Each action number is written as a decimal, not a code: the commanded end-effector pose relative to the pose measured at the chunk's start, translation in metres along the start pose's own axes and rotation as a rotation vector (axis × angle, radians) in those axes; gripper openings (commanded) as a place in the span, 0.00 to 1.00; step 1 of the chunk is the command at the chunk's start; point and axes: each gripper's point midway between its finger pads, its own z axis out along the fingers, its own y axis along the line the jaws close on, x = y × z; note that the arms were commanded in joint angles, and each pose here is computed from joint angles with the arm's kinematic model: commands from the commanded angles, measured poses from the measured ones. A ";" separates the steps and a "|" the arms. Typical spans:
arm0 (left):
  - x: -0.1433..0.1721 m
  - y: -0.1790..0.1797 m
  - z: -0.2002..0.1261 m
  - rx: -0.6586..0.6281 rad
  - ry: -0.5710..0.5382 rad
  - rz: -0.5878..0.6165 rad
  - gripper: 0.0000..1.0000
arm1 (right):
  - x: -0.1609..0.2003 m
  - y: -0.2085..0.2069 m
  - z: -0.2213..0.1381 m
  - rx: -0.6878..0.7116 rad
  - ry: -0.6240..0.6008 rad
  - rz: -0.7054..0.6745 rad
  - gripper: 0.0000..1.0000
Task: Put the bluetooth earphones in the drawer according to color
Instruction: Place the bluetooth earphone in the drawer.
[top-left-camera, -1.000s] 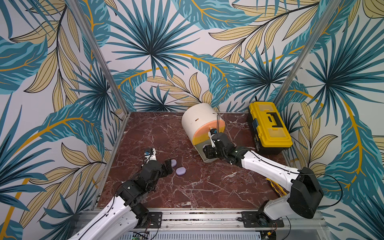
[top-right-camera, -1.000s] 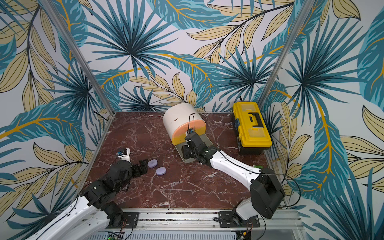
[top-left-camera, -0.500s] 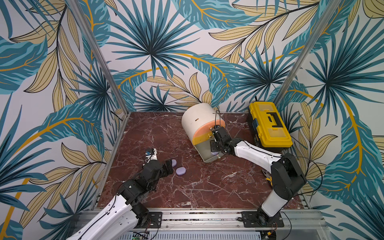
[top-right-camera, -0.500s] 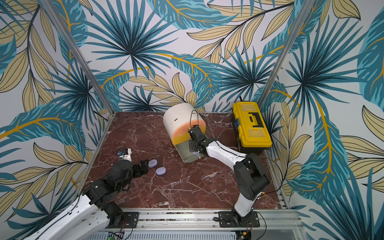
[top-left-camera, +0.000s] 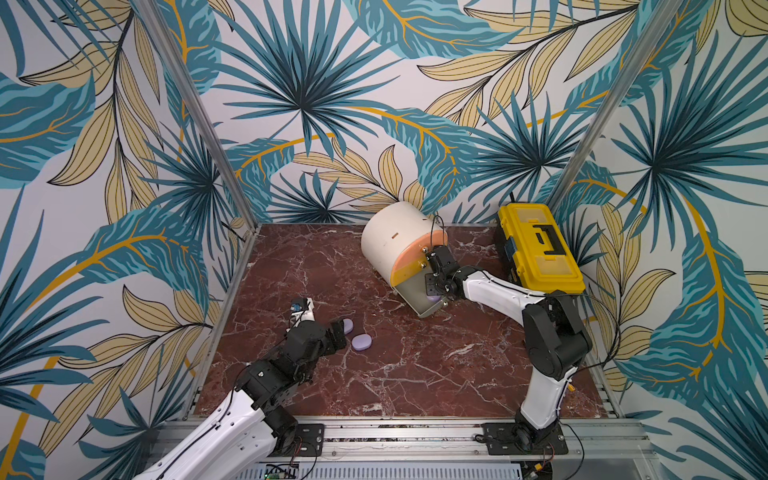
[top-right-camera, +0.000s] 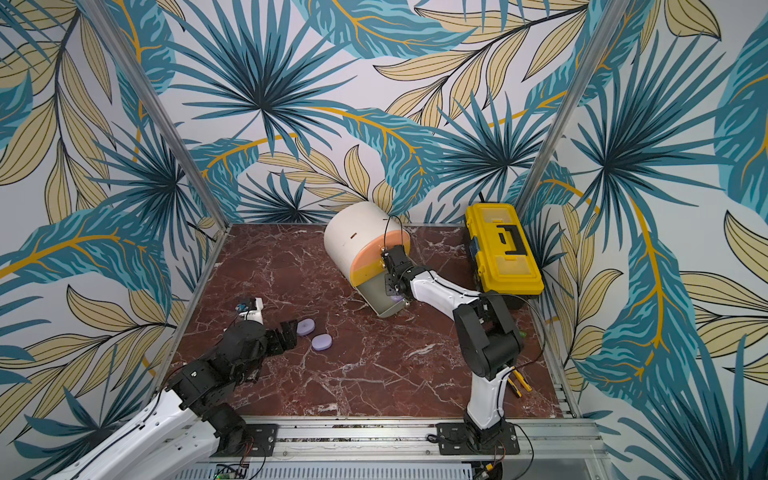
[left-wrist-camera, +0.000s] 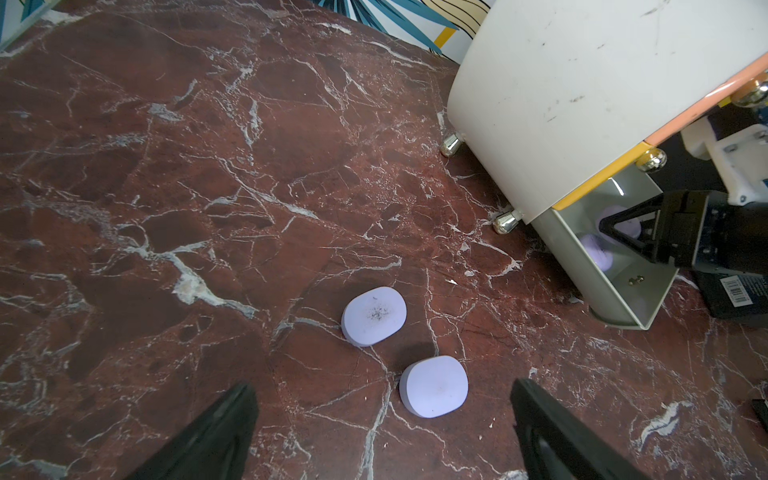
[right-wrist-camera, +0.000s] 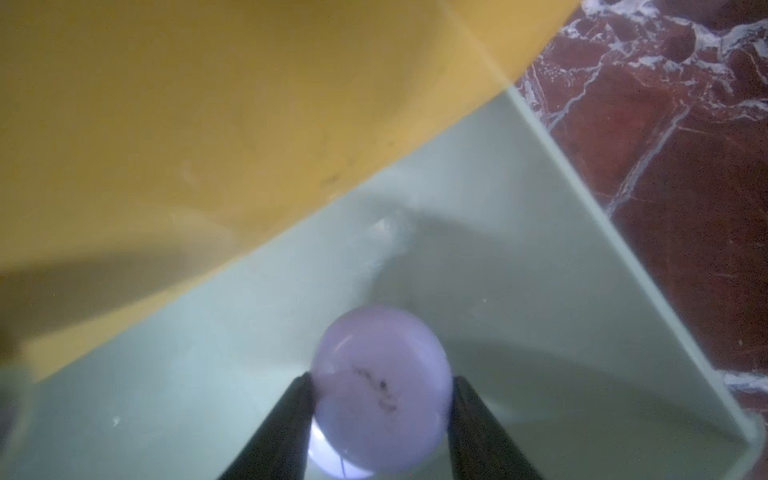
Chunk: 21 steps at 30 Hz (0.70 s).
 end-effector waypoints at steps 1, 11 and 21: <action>0.002 0.004 0.000 -0.003 -0.007 -0.009 1.00 | -0.003 0.003 0.001 -0.003 0.000 -0.010 0.60; 0.004 0.006 0.001 -0.007 -0.008 -0.011 1.00 | -0.013 0.002 -0.030 -0.048 -0.027 0.015 0.74; 0.029 0.015 0.017 -0.014 0.031 -0.053 1.00 | 0.002 0.031 -0.090 -0.308 -0.056 0.026 0.83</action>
